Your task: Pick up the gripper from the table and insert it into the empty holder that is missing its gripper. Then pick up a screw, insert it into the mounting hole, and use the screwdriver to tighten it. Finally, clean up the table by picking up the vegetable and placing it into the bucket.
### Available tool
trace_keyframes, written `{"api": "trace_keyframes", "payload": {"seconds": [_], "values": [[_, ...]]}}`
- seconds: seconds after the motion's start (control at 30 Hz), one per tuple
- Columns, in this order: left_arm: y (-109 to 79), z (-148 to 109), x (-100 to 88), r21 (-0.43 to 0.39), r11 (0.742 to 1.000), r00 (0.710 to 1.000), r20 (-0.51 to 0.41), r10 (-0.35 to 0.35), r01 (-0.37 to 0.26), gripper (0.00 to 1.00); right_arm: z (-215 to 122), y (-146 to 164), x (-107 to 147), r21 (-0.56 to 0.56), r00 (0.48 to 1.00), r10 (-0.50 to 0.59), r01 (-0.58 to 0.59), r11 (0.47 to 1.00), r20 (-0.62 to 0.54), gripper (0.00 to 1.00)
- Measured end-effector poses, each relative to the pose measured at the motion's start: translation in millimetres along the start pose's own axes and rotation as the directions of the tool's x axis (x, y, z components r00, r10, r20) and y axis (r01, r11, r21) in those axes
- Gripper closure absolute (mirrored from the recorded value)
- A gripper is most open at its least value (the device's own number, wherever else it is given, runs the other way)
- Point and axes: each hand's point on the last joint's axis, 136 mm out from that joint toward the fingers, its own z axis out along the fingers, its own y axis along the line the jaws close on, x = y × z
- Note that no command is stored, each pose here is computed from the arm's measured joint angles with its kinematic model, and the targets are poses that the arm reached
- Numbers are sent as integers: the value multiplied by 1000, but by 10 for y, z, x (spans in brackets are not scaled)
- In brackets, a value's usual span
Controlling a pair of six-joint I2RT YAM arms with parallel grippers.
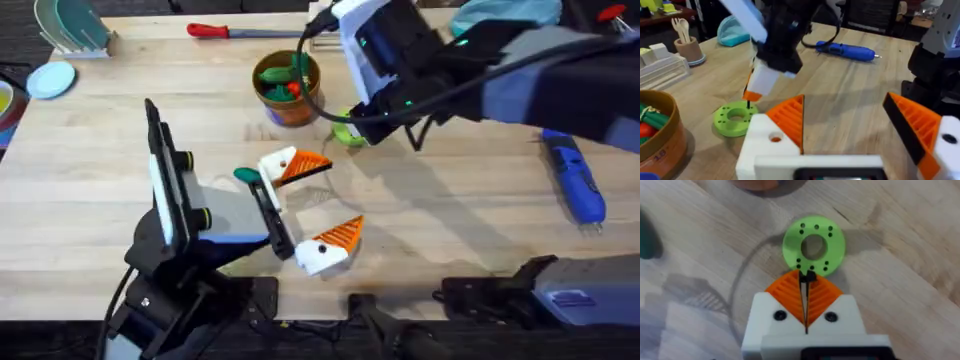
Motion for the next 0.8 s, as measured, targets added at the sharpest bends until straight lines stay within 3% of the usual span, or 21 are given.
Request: {"api": "trace_keyframes", "payload": {"seconds": [0.2,0.4,0.63,0.8], "values": [[0,0,1,0,1000,1000,0,0,0,7,-260,0,91,-11,1000,1,-1,1000,-11,994],[-1,0,0,0,1000,1000,0,0,0,7,-531,85,265,-54,991,-5,-3,999,-133,994],[-1,0,1,0,1000,1000,0,0,0,7,-1144,309,-108,-97,996,-51,43,994,-75,994],[-1,0,0,0,1000,1000,0,0,0,7,-1532,576,-208,-142,994,-92,83,986,-54,994]]}}
